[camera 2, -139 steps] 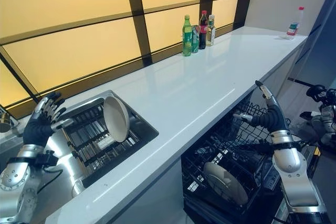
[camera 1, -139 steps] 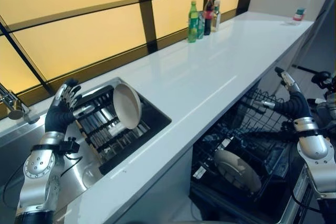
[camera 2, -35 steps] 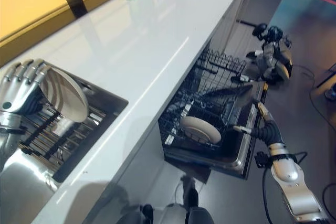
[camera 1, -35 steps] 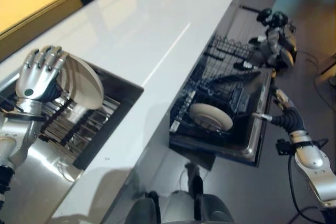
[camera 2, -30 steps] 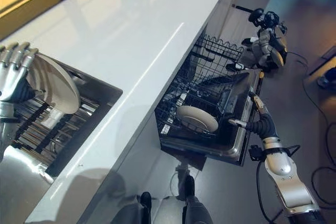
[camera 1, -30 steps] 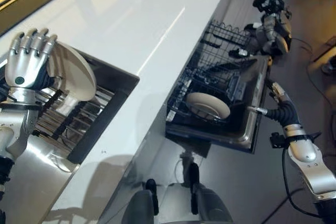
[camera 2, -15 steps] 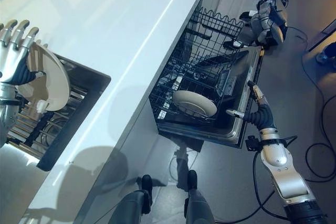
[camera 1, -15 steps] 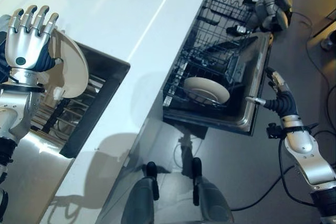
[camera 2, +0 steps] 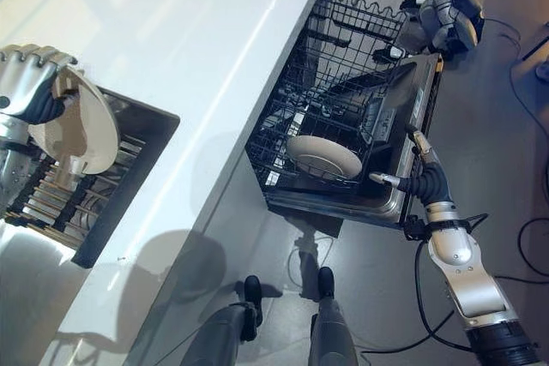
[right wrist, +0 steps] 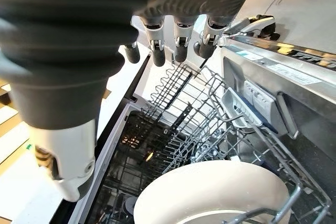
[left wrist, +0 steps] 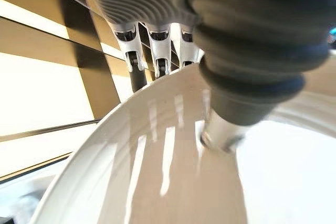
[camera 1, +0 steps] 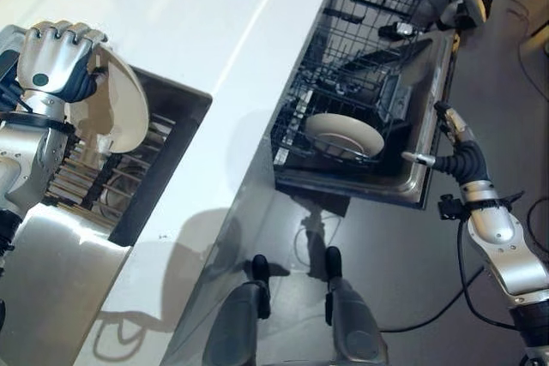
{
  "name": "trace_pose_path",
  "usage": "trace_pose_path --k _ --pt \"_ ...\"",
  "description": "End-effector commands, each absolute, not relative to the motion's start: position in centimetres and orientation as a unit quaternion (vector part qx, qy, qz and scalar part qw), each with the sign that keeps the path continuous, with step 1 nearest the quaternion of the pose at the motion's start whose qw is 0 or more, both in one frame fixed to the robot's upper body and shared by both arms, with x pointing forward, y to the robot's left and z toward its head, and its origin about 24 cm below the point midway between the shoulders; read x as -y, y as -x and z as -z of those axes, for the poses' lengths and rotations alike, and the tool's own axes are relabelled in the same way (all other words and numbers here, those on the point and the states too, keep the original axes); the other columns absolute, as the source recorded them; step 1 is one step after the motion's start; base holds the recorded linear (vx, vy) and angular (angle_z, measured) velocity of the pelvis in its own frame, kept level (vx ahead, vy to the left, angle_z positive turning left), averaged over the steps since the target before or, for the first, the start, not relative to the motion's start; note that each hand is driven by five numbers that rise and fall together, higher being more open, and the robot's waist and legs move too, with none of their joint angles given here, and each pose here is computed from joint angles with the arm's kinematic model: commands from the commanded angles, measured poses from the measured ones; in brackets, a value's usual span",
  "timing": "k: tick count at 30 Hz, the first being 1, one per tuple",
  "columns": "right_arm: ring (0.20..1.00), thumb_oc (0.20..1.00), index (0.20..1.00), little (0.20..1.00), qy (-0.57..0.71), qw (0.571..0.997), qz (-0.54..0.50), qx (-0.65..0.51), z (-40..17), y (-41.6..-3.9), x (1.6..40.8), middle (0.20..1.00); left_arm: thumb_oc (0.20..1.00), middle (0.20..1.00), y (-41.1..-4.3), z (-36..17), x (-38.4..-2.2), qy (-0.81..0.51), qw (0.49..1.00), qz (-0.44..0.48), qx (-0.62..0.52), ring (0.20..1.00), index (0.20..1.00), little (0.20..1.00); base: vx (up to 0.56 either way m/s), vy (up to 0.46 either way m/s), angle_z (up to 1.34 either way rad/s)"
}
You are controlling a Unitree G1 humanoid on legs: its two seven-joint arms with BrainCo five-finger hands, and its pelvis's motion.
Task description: Pick up plates and place into dishwasher.
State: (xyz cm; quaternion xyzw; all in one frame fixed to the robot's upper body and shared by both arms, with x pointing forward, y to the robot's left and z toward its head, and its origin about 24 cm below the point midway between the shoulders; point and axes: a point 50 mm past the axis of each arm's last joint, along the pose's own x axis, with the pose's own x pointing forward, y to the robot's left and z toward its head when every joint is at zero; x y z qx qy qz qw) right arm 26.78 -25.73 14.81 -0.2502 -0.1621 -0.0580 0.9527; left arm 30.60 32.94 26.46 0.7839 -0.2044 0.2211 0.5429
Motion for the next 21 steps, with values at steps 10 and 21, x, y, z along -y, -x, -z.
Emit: trace_pose_path --k 10,21 --pt "1.000 1.000 1.000 1.000 0.287 0.933 0.060 0.207 -17.6 -25.5 27.4 1.000 0.200 0.200 -29.6 -21.1 -33.6 -0.786 0.584 -0.141 0.148 0.200 0.200 0.200 0.06 0.017 -0.06" --pt "1.000 1.000 1.000 1.000 0.285 0.942 0.043 0.172 -16.0 -24.6 27.8 1.000 0.200 0.200 -28.0 -18.5 -34.6 -0.770 0.612 -0.134 0.120 0.200 0.200 0.200 0.05 -0.016 0.07"
